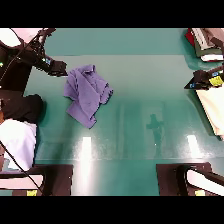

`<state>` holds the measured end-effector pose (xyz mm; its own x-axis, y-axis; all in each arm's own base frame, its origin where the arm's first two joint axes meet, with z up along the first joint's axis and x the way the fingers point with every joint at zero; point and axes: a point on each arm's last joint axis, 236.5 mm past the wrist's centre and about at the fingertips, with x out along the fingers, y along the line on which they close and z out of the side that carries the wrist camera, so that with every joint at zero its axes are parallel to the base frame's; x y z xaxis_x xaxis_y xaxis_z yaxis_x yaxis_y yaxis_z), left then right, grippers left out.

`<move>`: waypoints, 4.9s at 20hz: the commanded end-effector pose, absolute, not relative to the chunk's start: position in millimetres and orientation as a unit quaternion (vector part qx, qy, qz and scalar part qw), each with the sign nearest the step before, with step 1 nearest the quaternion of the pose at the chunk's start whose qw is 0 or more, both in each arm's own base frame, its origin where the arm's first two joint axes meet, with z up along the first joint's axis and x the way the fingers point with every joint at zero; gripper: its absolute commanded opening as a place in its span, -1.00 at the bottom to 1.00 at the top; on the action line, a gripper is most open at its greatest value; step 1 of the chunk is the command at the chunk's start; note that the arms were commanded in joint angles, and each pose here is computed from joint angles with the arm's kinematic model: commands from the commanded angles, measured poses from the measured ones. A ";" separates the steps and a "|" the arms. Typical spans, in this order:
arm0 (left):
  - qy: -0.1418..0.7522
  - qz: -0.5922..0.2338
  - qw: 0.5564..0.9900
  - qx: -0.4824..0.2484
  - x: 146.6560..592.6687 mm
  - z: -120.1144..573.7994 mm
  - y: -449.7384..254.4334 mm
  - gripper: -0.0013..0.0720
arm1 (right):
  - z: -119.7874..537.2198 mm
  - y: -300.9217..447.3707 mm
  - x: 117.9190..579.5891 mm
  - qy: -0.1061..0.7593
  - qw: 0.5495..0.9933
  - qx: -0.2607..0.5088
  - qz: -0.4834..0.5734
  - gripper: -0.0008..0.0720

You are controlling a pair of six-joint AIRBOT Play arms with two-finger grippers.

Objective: Fold the shirts.

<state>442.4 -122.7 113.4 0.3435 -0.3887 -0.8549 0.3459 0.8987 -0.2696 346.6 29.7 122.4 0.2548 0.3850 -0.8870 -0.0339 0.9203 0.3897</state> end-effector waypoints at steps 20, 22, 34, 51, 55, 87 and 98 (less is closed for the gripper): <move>0.473 -0.221 0.852 -0.037 469.4 128.0 -128.4 -0.89 | 122.6 29.8 346.6 0.595 0.778 0.148 0.135 -0.93; 0.481 -0.205 0.851 -0.055 478.1 109.2 -126.8 0.31 | 122.6 29.8 346.5 0.595 0.778 0.148 0.135 -0.93; 0.599 -0.160 0.773 -0.136 467.2 -43.5 -136.8 0.57 | 123.3 31.5 346.8 0.594 0.778 0.150 0.138 -0.93; 0.456 -0.309 0.833 -0.060 405.2 159.0 -187.8 -0.90 | 112.1 151.0 345.5 0.602 0.734 0.119 0.292 -0.92; 0.337 -0.454 0.821 -0.081 336.9 273.1 -258.5 -0.90 | 142.7 139.3 377.8 0.521 0.800 0.135 0.265 -0.93; 0.598 -0.211 0.773 0.022 330.9 69.6 -128.7 0.46 | 84.4 107.0 289.2 0.572 0.769 0.188 0.213 0.26; 0.644 -0.288 0.707 -0.052 278.4 -17.5 -148.5 0.46 | 80.6 106.5 288.7 0.574 0.768 0.191 0.211 0.26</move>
